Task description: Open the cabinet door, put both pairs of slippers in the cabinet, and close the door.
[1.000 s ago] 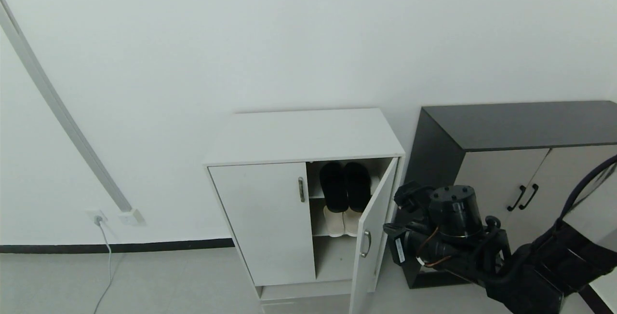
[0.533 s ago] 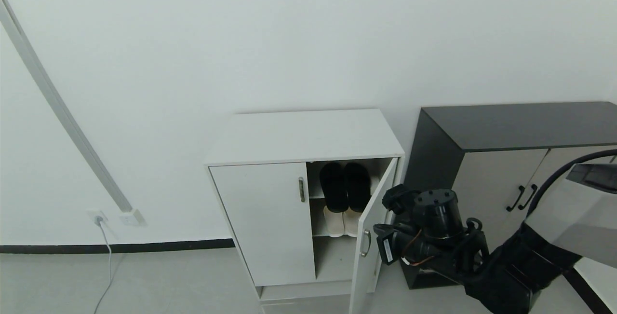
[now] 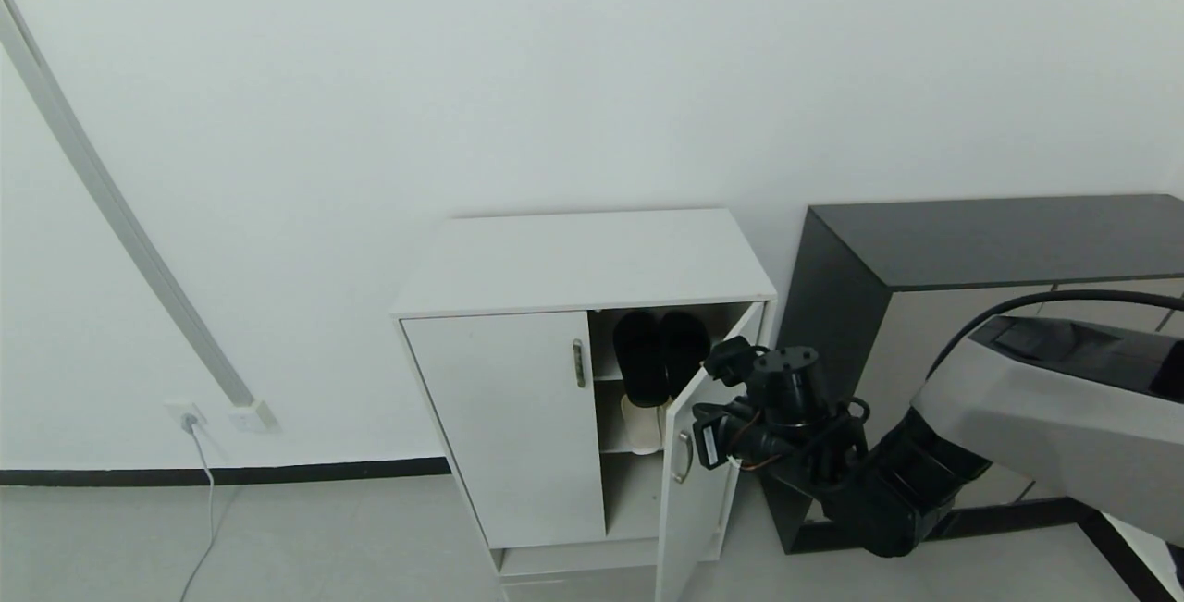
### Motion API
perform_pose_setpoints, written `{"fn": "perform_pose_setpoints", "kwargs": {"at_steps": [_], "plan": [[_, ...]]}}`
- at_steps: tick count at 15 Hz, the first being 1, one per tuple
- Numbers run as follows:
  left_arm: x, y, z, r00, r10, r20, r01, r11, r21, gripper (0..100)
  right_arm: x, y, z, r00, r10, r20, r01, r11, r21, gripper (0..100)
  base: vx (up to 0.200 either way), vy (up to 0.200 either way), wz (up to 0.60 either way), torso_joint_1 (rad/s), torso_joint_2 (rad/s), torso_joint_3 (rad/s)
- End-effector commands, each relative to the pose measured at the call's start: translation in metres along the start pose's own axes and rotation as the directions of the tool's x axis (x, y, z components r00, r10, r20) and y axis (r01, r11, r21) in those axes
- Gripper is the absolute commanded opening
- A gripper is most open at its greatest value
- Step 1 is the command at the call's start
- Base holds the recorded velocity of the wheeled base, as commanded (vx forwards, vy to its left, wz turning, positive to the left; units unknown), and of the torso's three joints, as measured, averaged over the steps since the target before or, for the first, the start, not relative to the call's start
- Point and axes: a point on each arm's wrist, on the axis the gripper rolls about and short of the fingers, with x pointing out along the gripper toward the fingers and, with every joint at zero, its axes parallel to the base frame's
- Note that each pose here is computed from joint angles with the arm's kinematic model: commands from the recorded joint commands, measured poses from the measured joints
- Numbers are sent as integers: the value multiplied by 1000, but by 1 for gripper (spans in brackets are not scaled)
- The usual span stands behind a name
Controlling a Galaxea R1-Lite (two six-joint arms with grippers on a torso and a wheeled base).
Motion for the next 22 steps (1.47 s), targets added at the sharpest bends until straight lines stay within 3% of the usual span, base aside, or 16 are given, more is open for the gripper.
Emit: {"fn": "perform_pose_setpoints", "kwargs": {"at_steps": [1, 22], "plan": [[0, 0, 0, 1000, 2, -1, -2, 1000, 0, 0, 17, -3, -9, 1000, -12, -9, 12, 1000, 2, 0, 0, 0, 0, 0, 0, 0], [0, 0, 0, 1000, 2, -1, -2, 1000, 0, 0, 88, -17, 11, 991, -93, 100, 90, 995, 37, 0, 0, 0, 0, 0, 0, 0]]}}
